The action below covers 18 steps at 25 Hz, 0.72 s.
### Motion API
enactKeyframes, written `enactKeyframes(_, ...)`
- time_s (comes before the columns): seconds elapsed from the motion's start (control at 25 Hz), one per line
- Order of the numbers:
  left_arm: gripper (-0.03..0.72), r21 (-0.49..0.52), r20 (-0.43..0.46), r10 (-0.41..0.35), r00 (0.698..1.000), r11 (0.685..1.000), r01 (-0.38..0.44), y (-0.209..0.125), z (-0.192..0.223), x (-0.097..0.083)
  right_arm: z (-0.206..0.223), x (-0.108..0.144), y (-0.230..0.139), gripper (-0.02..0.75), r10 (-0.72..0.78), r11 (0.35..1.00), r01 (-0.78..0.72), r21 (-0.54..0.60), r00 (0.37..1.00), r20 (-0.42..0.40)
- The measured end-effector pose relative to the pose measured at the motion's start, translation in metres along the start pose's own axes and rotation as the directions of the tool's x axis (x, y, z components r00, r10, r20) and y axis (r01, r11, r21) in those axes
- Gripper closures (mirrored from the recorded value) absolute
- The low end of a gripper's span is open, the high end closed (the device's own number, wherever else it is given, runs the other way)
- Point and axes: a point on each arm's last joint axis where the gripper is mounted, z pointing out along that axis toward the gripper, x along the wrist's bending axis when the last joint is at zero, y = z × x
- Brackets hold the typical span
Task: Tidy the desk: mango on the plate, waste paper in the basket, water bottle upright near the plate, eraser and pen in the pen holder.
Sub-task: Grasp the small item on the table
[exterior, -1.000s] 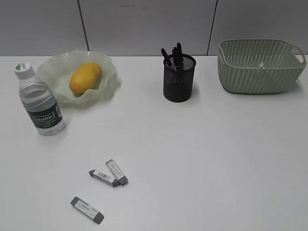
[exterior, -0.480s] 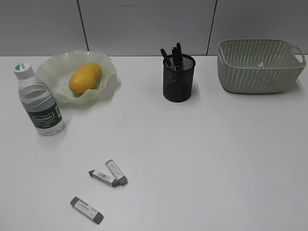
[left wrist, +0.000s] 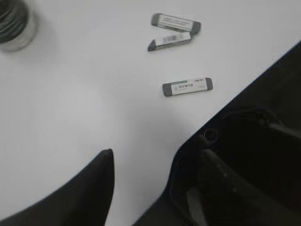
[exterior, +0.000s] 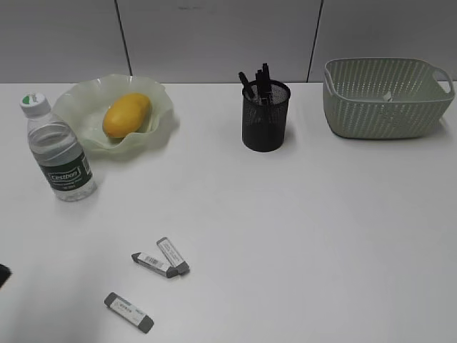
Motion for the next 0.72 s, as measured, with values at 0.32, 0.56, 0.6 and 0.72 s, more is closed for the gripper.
enactKeyframes(0.32, 0.253, 0.069, 0.141, 0.593, 0.793, 0.793, -0.605, 0.04, 0.094, -0.014, 0.0, 0.003, 0.0, 0.375, 0.018, 1.0, -0.018, 0.0, 0.999, -0.03)
enactKeyframes(0.56, 0.263, 0.134, 0.224, 0.715, 0.662, 0.65, -0.748, 0.035, 0.149, -0.021, 0.0, 0.004, 0.0, 0.375, 0.025, 1.0, -0.025, 0.0, 0.999, -0.042)
enactKeyframes(0.6, 0.264, 0.139, 0.226, 0.721, 0.655, 0.642, -0.754, 0.035, 0.154, -0.02, 0.0, 0.004, 0.0, 0.375, 0.025, 1.0, -0.025, 0.0, 0.999, -0.042)
enactKeyframes(0.72, 0.265, 0.141, 0.223, 0.738, 0.637, 0.622, -0.77, 0.039, 0.168, -0.018, 0.0, 0.004, 0.0, 0.375, 0.026, 1.0, -0.026, 0.0, 0.999, -0.044)
